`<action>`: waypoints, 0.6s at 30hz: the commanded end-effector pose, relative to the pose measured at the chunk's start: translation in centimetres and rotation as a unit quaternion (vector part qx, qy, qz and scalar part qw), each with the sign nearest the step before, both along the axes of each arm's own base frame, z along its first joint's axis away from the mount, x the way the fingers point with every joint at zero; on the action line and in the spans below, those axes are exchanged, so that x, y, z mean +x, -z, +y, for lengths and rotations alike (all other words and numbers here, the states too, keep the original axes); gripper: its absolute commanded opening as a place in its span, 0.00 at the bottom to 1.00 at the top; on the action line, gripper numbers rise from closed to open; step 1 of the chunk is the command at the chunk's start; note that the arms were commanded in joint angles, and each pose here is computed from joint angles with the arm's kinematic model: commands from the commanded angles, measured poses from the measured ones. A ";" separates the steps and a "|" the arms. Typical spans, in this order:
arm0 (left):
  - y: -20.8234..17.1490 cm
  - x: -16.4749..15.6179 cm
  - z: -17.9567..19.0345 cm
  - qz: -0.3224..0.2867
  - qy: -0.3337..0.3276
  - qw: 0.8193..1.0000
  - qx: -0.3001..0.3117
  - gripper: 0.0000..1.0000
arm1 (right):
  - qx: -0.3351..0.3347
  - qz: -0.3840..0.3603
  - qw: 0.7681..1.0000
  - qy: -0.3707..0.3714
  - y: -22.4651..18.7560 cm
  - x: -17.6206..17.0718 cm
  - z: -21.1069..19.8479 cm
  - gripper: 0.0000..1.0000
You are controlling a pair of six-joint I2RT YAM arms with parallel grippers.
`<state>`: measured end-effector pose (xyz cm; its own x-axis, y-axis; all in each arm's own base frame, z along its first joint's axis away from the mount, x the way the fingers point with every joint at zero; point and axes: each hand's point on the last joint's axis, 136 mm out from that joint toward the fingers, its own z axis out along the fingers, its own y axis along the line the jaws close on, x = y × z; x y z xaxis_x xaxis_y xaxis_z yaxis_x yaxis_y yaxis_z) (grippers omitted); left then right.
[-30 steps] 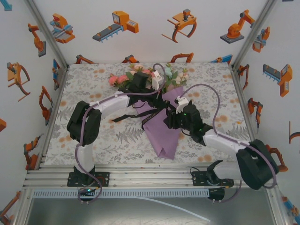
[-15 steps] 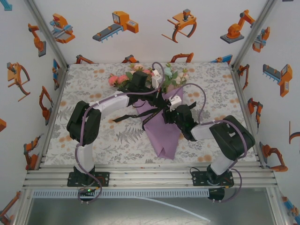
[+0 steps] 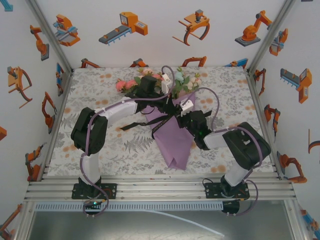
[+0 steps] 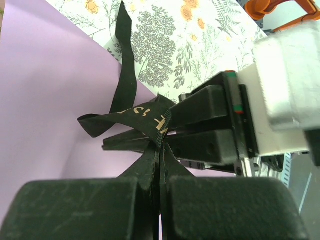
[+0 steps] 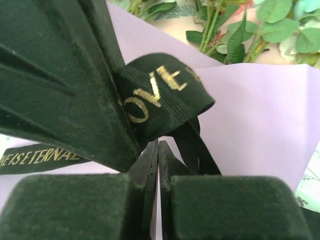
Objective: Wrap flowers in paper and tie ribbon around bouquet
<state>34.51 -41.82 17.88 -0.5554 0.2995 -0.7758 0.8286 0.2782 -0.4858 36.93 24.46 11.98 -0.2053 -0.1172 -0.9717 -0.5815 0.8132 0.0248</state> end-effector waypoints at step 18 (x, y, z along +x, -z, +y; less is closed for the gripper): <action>0.6 2.0 0.8 0.033 -0.035 0.999 -0.008 0.00 | 0.009 0.113 0.991 -0.063 -4.1 -5.0 -0.3 0.35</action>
<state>36.52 -40.52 16.66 -0.6026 0.2724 -0.7501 0.7880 0.3516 -0.5054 30.22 24.49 18.56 -0.3739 -0.1136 -0.9205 -0.7102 0.6734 0.2054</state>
